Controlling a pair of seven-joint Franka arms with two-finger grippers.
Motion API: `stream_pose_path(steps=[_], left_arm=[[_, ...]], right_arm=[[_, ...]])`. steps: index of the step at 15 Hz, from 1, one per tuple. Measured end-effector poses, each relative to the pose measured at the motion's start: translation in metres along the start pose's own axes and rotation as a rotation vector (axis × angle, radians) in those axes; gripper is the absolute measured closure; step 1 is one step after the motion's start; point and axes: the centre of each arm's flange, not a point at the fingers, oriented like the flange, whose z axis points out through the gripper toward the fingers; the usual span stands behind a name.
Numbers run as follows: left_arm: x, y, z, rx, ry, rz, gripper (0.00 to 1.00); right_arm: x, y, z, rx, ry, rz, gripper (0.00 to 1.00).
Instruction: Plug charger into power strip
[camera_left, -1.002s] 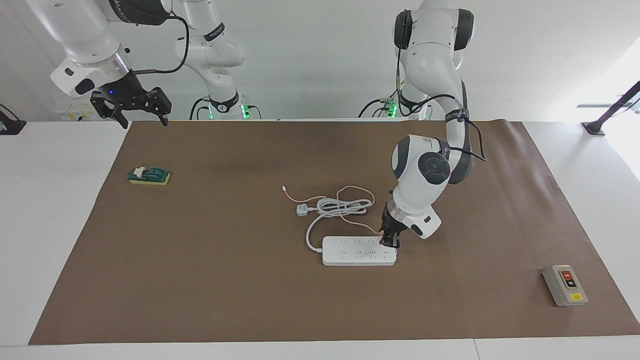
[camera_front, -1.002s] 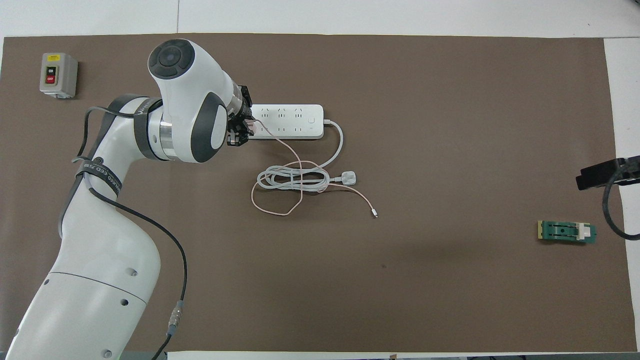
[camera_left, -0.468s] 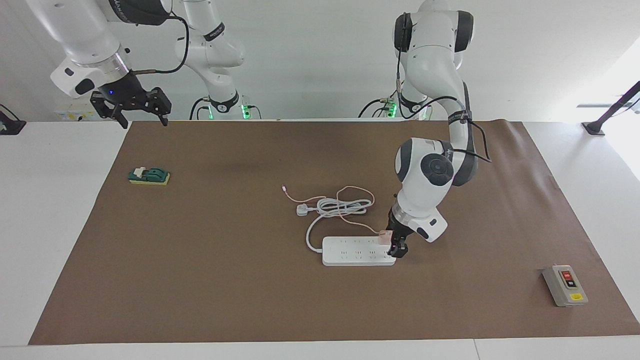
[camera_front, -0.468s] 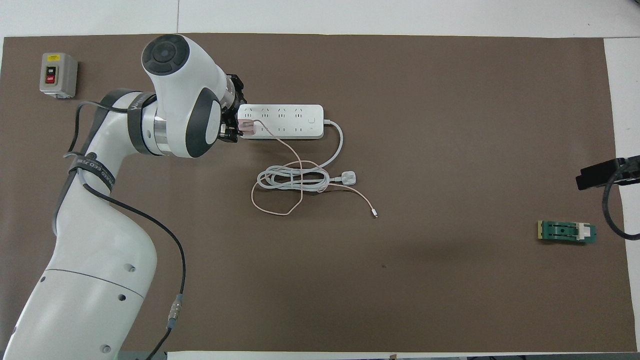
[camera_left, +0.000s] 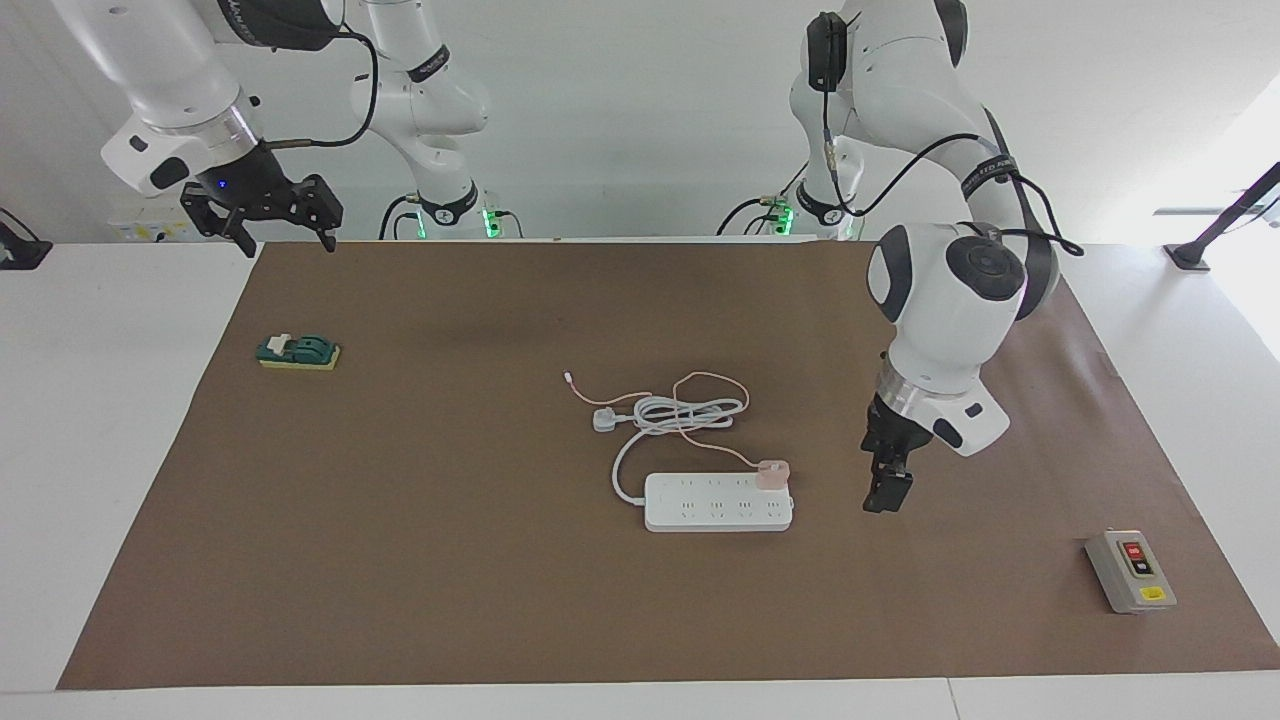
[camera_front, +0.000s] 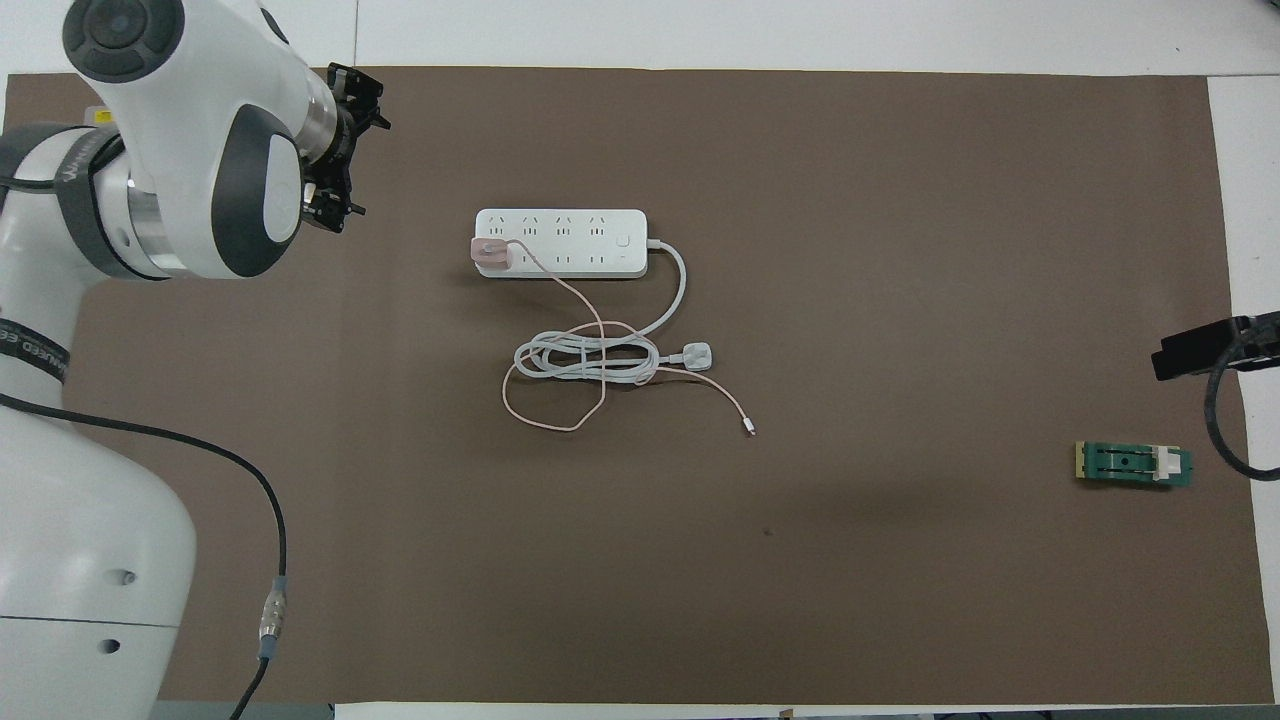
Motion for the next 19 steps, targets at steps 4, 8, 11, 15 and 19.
stream_pose_path(steps=[4, 8, 11, 15, 19], left_arm=[[0.052, -0.013, -0.022, -0.015, 0.039, 0.24, 0.0], [0.106, -0.03, -0.043, -0.028, 0.064, 0.424, 0.0], [0.15, -0.06, -0.077, -0.012, 0.042, 0.573, 0.0], [0.203, -0.105, -0.126, -0.022, 0.017, 0.66, 0.0], [0.207, -0.132, -0.159, -0.009, -0.049, 0.663, 0.0]], right_arm=[[0.0, 0.0, 0.0, 0.0, 0.0, 0.0, 0.0], [0.0, 0.0, 0.0, 0.0, 0.0, 0.0, 0.0], [0.0, 0.0, 0.0, 0.0, 0.0, 0.0, 0.0], [0.0, 0.0, 0.0, 0.0, 0.0, 0.0, 0.0], [0.0, 0.0, 0.0, 0.0, 0.0, 0.0, 0.0]])
